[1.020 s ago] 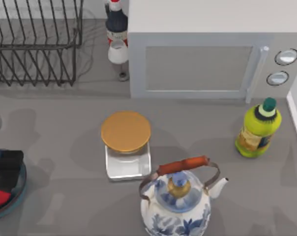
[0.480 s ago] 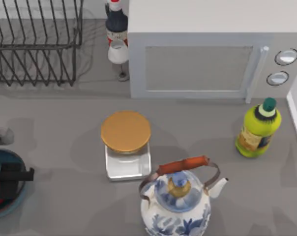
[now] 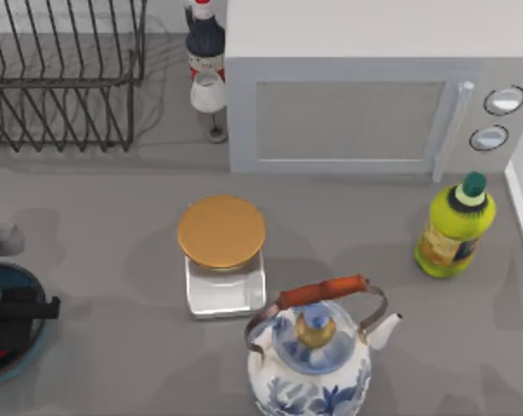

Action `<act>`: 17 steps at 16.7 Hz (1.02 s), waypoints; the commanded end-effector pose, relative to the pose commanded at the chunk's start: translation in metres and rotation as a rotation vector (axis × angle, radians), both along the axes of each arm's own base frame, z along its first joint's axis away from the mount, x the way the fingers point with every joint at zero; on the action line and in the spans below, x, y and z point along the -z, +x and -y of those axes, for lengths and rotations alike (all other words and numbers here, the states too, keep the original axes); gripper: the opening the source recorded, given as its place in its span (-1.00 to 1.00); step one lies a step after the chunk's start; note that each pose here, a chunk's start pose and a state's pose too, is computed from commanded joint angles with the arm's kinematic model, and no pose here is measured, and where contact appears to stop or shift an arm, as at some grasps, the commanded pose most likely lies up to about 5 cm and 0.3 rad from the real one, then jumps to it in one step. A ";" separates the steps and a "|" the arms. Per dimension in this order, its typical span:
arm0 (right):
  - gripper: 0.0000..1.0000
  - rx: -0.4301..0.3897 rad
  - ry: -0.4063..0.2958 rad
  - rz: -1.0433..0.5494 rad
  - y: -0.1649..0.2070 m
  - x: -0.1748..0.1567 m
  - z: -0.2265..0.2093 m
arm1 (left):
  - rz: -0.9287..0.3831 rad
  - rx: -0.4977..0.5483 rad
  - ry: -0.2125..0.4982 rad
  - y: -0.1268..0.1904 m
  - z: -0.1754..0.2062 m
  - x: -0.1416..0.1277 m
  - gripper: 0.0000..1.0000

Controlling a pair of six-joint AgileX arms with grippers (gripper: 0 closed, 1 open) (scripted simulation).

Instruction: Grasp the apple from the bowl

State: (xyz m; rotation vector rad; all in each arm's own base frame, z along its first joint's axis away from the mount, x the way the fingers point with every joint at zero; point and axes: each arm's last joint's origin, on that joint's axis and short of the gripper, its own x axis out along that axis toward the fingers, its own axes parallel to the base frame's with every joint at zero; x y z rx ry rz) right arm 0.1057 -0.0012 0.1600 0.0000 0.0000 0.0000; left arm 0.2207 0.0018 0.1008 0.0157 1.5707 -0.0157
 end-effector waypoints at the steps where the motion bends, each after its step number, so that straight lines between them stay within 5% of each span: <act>1: 1.00 0.000 0.000 0.000 0.000 0.000 0.000 | 0.000 0.000 0.000 0.000 0.000 0.000 0.40; 10: 1.00 0.000 0.000 0.000 0.000 0.000 0.000 | 0.000 0.000 0.000 0.000 0.000 0.000 -0.96; 17: 1.00 0.000 0.000 0.000 0.000 0.000 0.000 | 0.000 0.000 0.000 0.000 0.000 0.000 -1.00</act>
